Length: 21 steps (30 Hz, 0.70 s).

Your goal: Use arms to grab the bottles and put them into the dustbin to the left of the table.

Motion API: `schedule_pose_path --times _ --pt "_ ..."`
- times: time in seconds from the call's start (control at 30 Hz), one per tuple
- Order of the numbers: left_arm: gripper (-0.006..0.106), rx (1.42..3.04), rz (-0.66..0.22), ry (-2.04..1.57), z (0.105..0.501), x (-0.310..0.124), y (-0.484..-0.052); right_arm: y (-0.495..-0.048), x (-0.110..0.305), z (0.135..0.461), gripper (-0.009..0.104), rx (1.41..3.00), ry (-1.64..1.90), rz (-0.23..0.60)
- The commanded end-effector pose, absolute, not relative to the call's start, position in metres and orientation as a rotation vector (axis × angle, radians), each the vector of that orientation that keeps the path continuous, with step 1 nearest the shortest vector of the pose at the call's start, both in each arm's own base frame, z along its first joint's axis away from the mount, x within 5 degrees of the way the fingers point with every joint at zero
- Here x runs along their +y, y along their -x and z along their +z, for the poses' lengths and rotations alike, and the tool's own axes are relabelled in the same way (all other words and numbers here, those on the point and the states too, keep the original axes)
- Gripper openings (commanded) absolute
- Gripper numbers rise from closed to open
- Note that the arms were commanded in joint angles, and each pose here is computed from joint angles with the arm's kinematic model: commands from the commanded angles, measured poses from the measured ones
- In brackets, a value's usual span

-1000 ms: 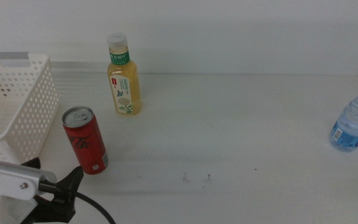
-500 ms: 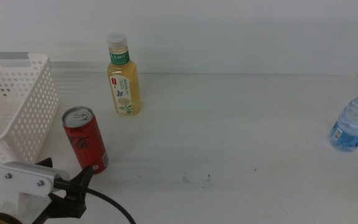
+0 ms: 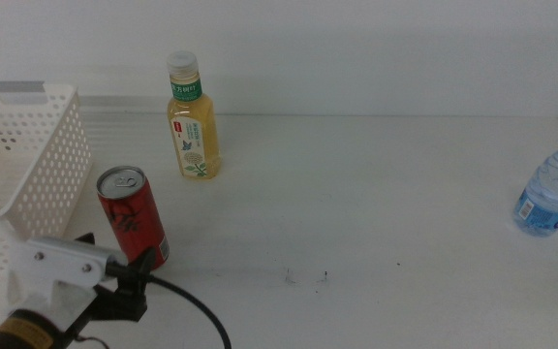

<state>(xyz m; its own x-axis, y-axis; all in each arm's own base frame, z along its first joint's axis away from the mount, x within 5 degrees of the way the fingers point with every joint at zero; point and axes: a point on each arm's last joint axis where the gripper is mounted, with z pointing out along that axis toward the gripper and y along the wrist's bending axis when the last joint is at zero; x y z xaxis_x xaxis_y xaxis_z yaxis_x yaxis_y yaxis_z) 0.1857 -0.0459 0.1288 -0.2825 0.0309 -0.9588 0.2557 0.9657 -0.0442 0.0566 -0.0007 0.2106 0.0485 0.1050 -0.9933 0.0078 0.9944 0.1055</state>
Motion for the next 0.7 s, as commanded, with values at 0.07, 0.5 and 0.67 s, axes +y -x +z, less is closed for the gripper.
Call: schedule_pose_path --times 0.07,0.5,0.67 --pt "0.094 1.849 -0.227 -0.228 0.13 -0.05 -0.198 -0.056 -0.001 0.211 0.081 1.508 -0.091 0.064" --pt "0.094 1.845 -0.205 -0.184 0.131 -0.049 -0.211 -0.056 -0.001 0.211 0.081 1.508 -0.091 0.064" --pt "0.094 1.853 -0.212 -0.182 0.126 -0.052 -0.222 -0.056 -0.001 0.211 0.081 1.508 -0.091 0.064"
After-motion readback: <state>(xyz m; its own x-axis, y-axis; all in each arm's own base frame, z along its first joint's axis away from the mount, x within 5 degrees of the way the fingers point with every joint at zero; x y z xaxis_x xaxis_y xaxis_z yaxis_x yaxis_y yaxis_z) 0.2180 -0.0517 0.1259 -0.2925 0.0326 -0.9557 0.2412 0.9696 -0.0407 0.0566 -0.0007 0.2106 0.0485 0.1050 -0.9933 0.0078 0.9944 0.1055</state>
